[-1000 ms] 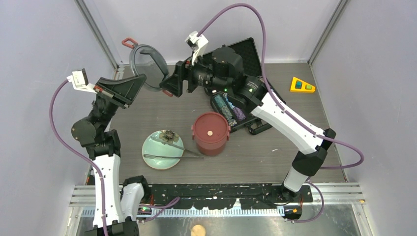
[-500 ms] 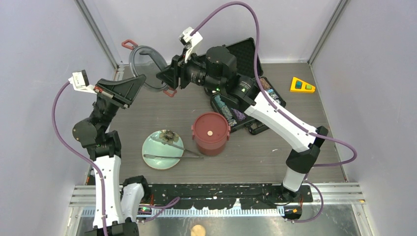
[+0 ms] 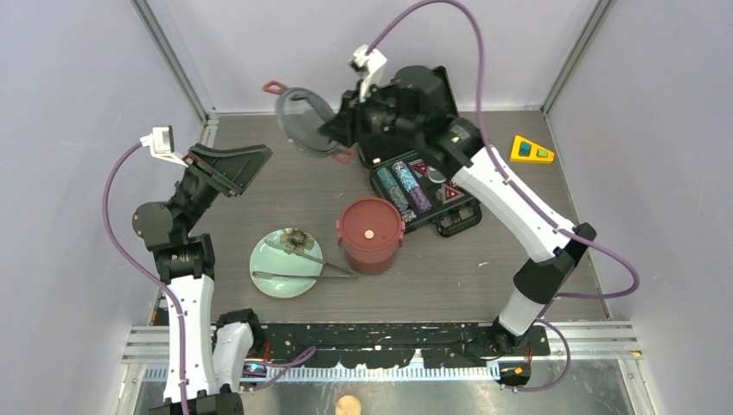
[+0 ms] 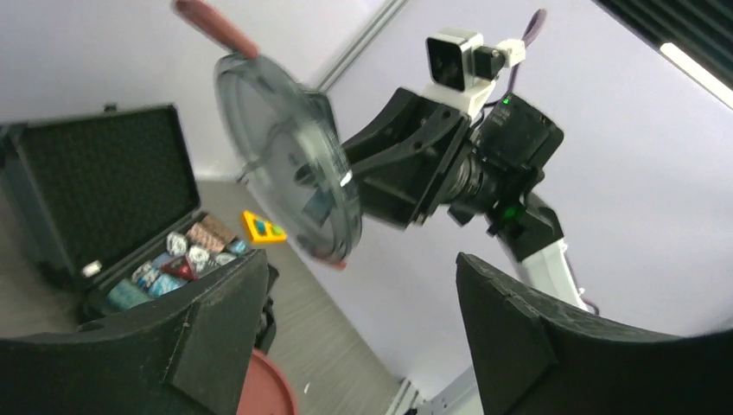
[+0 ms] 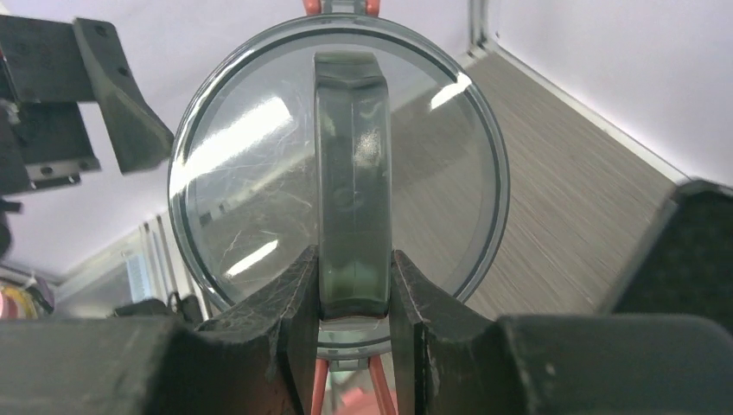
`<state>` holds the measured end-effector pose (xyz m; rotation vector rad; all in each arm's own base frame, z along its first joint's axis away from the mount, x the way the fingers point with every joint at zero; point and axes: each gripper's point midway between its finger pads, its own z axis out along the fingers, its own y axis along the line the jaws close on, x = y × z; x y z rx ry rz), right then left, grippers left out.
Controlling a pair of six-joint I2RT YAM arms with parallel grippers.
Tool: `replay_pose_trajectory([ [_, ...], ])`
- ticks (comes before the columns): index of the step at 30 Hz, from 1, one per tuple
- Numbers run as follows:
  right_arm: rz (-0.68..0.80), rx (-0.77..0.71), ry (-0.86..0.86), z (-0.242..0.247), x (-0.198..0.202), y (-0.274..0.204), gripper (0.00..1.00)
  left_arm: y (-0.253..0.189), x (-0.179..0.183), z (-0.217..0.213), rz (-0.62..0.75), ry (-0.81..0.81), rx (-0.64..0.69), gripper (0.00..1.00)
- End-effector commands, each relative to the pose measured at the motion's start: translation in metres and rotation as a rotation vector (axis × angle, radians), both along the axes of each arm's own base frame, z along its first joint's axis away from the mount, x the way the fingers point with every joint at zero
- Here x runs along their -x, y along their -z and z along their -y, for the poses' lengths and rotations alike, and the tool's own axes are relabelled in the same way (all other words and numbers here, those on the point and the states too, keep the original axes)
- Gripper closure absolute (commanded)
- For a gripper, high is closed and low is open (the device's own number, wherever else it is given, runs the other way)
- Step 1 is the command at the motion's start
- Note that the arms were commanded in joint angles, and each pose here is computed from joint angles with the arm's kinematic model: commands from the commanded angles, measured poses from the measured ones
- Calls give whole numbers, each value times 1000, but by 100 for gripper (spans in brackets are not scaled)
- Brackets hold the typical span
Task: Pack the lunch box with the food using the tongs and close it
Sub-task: Pick up the box lid from the center of the board, then close the box lid on the packing box.
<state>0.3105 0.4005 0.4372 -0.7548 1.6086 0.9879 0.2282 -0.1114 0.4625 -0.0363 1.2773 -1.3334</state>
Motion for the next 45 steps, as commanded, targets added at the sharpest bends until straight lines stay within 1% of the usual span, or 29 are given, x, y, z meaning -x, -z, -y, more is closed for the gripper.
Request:
replay_pose_trajectory([
  [1,109,-16,-176,60,25,-34,100,30,0,7,-55,18,-192,15],
  [3,118,34,-212,79,24,-23,100,45,-3,6,-97,13,-262,11],
  [4,127,63,-246,87,28,-16,99,49,-3,6,-91,19,-302,8],
  [6,173,155,-296,101,33,2,99,64,-5,5,-134,30,-358,1],
  [7,176,220,-341,109,42,18,100,67,-4,5,-129,35,-390,0],
  [8,229,262,-368,113,45,23,99,71,-5,4,-126,38,-422,0],
  [9,219,308,-399,118,52,36,100,73,-6,2,-101,32,-471,0],
  [11,254,387,-456,128,60,53,99,81,-8,1,-102,41,-523,1],
  [13,267,449,-517,135,68,69,100,89,-9,1,-124,69,-548,3],
  [15,262,496,-577,141,76,84,100,96,-8,3,-147,110,-547,3],
  [17,277,542,-639,147,81,99,99,100,-8,4,-159,124,-543,1],
  [21,254,567,-679,147,80,116,100,103,-8,3,-144,117,-552,0],
  [29,232,640,-703,127,75,140,100,110,-13,2,-165,110,-536,0],
  [33,232,653,-682,113,65,150,100,117,-18,5,-200,131,-517,0],
  [39,232,702,-669,100,61,169,100,124,-20,10,-198,141,-537,0],
  [41,254,725,-649,98,56,177,100,125,-21,11,-199,146,-538,0],
  [45,231,731,-625,94,50,188,100,125,-21,14,-195,156,-540,0],
])
